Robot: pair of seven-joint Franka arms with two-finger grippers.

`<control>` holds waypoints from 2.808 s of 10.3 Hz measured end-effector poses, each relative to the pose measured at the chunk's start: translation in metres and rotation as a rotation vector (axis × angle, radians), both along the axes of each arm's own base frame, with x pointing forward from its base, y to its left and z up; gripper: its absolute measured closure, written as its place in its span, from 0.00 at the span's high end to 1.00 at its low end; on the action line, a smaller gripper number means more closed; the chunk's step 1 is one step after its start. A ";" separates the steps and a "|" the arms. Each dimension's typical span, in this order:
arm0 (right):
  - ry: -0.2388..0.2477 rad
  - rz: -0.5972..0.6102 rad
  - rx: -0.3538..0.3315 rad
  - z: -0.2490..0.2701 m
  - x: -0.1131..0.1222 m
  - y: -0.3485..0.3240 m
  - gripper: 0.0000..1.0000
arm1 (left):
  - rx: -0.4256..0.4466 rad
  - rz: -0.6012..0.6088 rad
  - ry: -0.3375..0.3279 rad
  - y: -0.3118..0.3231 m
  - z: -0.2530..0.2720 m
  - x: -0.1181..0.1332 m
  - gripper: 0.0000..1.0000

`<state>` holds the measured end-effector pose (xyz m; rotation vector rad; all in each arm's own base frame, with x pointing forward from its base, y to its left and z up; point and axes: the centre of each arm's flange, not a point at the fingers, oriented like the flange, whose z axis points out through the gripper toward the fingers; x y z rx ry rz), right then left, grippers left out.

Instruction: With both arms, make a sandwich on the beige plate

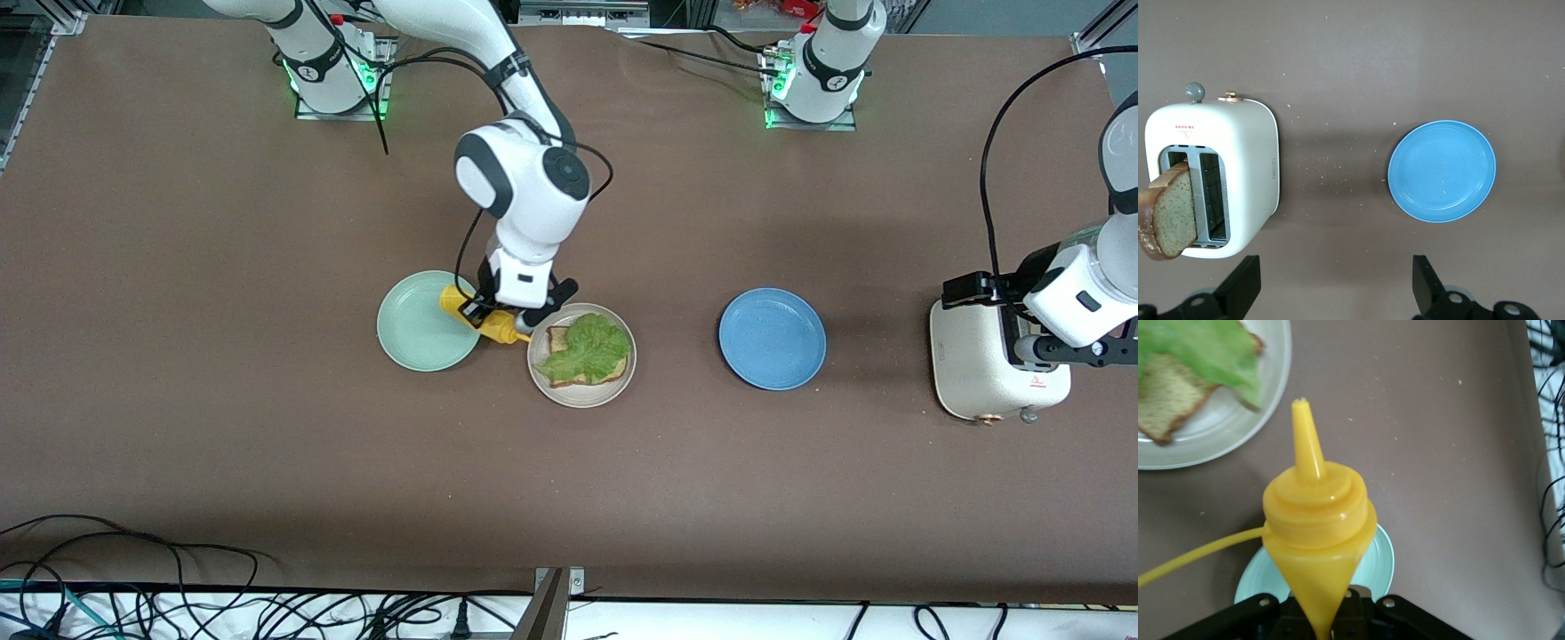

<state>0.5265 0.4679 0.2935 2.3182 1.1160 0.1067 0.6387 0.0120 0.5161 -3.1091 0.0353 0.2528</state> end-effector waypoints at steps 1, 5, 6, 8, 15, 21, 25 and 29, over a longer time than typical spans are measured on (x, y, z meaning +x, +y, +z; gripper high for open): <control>-0.002 0.054 -0.044 -0.006 -0.010 0.010 0.04 | 0.000 0.001 0.000 0.000 0.000 0.000 1.00; 0.053 0.194 -0.177 -0.040 -0.017 0.014 0.04 | 0.000 0.001 0.005 0.001 -0.003 0.001 1.00; 0.056 0.208 -0.200 -0.048 -0.019 0.015 0.04 | 0.000 0.001 0.005 0.001 -0.003 0.001 1.00; 0.057 0.235 -0.230 -0.055 -0.022 0.018 0.04 | 0.000 0.001 0.006 0.001 -0.004 0.001 1.00; 0.065 0.087 -0.044 0.039 0.033 -0.034 0.04 | 0.000 0.001 0.006 0.001 -0.004 0.001 1.00; 0.244 0.120 0.220 0.160 0.071 -0.218 0.04 | 0.009 0.022 0.021 0.032 -0.012 0.001 1.00; 0.305 0.187 0.493 0.178 0.075 -0.359 0.04 | 0.018 -0.040 0.016 0.091 -0.035 0.002 1.00; 0.300 0.288 0.739 0.142 0.053 -0.452 0.04 | 0.018 -0.123 -0.006 0.140 -0.077 -0.005 1.00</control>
